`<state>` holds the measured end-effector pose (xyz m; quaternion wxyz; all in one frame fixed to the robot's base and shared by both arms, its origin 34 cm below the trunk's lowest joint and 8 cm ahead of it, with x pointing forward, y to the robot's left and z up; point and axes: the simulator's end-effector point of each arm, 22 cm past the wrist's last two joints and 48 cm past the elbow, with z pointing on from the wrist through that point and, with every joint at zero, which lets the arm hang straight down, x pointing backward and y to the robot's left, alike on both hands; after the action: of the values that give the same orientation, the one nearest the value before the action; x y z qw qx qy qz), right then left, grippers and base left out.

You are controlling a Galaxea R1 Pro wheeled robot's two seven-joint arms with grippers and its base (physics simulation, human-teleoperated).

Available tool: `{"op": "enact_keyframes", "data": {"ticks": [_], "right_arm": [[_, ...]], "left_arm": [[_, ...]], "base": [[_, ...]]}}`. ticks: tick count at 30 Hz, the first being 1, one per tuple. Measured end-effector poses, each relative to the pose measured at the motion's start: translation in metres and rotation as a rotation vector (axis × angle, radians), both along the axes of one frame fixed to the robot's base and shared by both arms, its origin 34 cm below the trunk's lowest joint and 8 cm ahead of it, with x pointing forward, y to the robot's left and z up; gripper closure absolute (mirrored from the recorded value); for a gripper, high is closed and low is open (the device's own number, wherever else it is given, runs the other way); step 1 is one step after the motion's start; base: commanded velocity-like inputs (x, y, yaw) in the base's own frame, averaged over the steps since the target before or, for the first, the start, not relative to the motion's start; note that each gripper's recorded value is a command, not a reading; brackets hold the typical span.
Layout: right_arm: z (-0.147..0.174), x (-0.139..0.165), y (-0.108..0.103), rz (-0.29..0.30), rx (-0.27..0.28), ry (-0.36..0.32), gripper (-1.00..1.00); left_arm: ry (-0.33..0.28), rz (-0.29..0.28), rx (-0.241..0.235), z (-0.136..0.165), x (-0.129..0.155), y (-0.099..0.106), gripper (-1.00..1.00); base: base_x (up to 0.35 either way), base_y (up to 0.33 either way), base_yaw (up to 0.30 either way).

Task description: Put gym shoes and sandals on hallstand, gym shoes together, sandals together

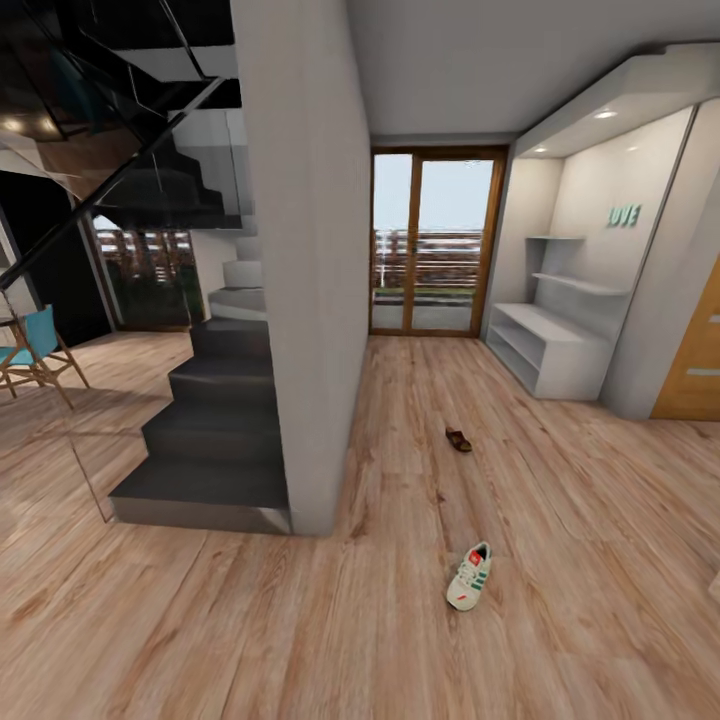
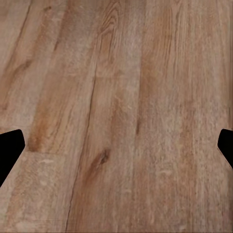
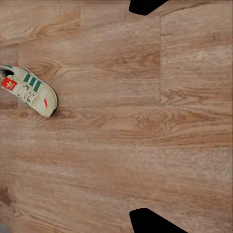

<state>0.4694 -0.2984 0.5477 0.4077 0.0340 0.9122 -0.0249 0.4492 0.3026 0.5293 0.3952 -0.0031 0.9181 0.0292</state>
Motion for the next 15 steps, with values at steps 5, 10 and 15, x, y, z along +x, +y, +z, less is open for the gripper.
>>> {"op": "enact_keyframes", "data": {"ticks": [5, 10, 15], "right_arm": [[0.001, 0.0012, -0.001, -0.001, -0.001, -0.003, -1.0], [0.0022, 0.0023, -0.0045, -0.01, -0.006, -0.007, -1.0], [0.0027, 0.0026, -0.0068, -0.013, -0.008, -0.009, -1.0]], "left_arm": [[0.0, 0.0, 0.0, 0.0, -0.0001, 0.0003, -1.0], [0.0, 0.002, 0.0, 0.0, -0.0002, 0.0008, -1.0], [0.0, 0.003, -0.001, -0.0001, -0.0002, 0.0002, -1.0]], "base": [[0.213, -0.194, 0.0], [0.217, -0.201, 0.0], [0.217, -0.203, 0.0]]}}
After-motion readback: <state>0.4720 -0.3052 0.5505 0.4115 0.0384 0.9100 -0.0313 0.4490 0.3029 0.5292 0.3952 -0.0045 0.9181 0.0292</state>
